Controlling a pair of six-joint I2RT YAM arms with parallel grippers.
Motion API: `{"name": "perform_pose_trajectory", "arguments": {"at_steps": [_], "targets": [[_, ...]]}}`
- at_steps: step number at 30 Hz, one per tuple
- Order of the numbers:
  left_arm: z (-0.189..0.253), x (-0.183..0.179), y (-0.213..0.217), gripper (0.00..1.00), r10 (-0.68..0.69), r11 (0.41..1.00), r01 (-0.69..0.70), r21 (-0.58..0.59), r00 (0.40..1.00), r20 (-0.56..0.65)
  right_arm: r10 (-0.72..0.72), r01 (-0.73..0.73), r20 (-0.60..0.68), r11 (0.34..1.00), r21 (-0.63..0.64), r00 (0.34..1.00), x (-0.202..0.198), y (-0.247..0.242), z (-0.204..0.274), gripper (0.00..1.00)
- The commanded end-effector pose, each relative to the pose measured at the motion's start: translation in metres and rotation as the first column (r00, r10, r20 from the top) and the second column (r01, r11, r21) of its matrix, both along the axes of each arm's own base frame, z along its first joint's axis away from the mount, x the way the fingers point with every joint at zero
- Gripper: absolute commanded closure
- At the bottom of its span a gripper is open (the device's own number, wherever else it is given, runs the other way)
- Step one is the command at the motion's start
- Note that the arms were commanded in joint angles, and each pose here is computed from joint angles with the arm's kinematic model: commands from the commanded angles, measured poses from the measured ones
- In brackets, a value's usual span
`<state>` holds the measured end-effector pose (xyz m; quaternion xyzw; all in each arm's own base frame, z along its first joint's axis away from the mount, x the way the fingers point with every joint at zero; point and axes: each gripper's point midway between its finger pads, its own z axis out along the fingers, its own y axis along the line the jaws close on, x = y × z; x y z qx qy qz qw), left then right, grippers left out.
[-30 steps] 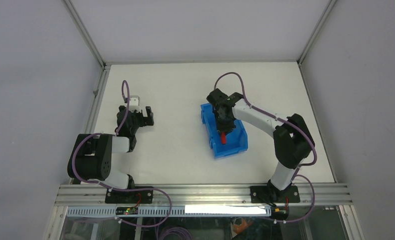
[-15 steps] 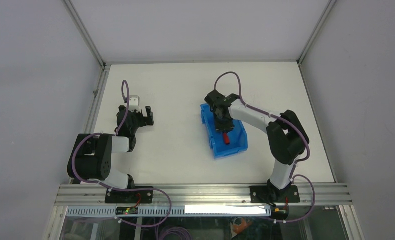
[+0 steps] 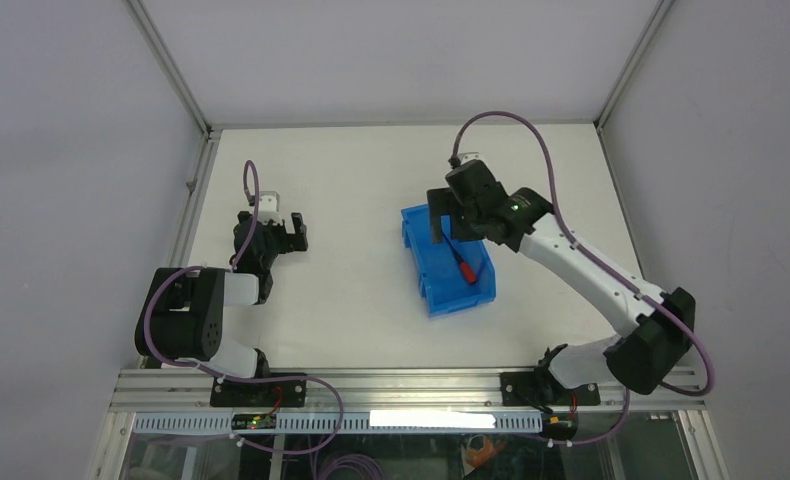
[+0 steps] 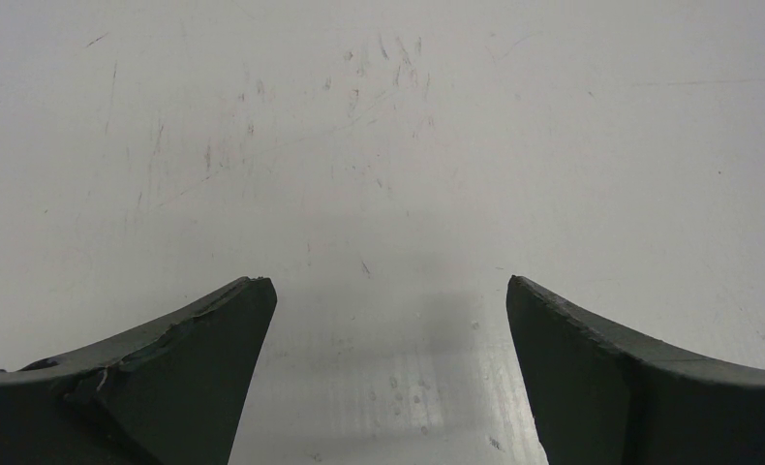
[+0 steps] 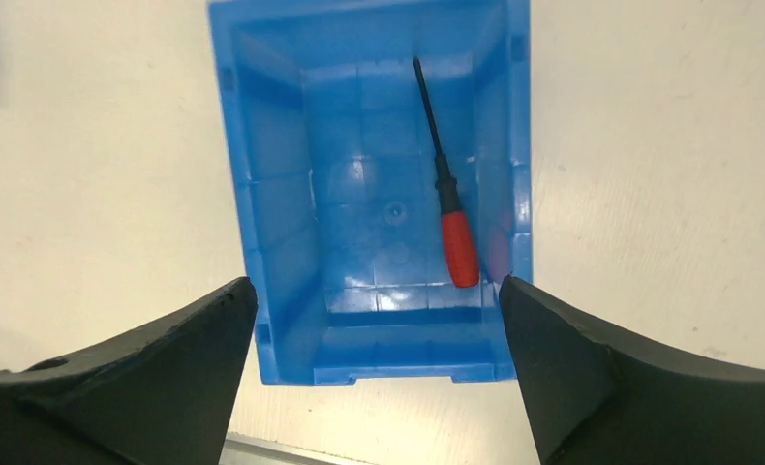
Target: Put the screwdriver in the bin
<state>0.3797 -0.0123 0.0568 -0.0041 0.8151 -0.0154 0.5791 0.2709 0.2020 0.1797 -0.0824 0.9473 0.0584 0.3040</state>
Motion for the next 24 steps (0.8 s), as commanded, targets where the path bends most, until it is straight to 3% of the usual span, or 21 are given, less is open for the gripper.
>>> {"name": "perform_pose_trajectory", "arguments": {"at_steps": [1, 4, 9, 16, 24], "targets": [[0.023, 0.014, -0.008, 0.01, -0.02, 1.0, 0.022, -0.022, 0.996, 0.086, 0.046, -0.056, 0.186, 0.997, 0.046, 0.982, 0.01, -0.011, 0.046, 0.01], [0.023, 0.014, -0.008, 0.01, -0.022, 0.999, 0.024, -0.022, 0.996, 0.085, 0.015, -0.029, 0.245, 0.998, 0.053, 0.969, 0.015, -0.033, 0.054, 0.01], [0.023, 0.014, -0.008, 0.01, -0.019, 1.0, 0.021, -0.022, 0.996, 0.085, -0.167, 0.145, 0.28, 0.984, 0.099, 0.945, 0.033, -0.086, 0.032, 0.01], [0.023, 0.014, -0.008, 0.01, -0.021, 0.999, 0.023, -0.022, 0.996, 0.085, -0.415, 0.392, 0.362, 0.909, 0.139, 0.834, 0.034, -0.149, -0.009, 0.01], [0.023, 0.014, -0.008, 0.01, -0.02, 1.0, 0.022, -0.022, 0.996, 0.086, -0.454, 0.438, 0.371, 0.889, 0.131, 0.81, 0.016, -0.165, -0.041, 0.01]]}}
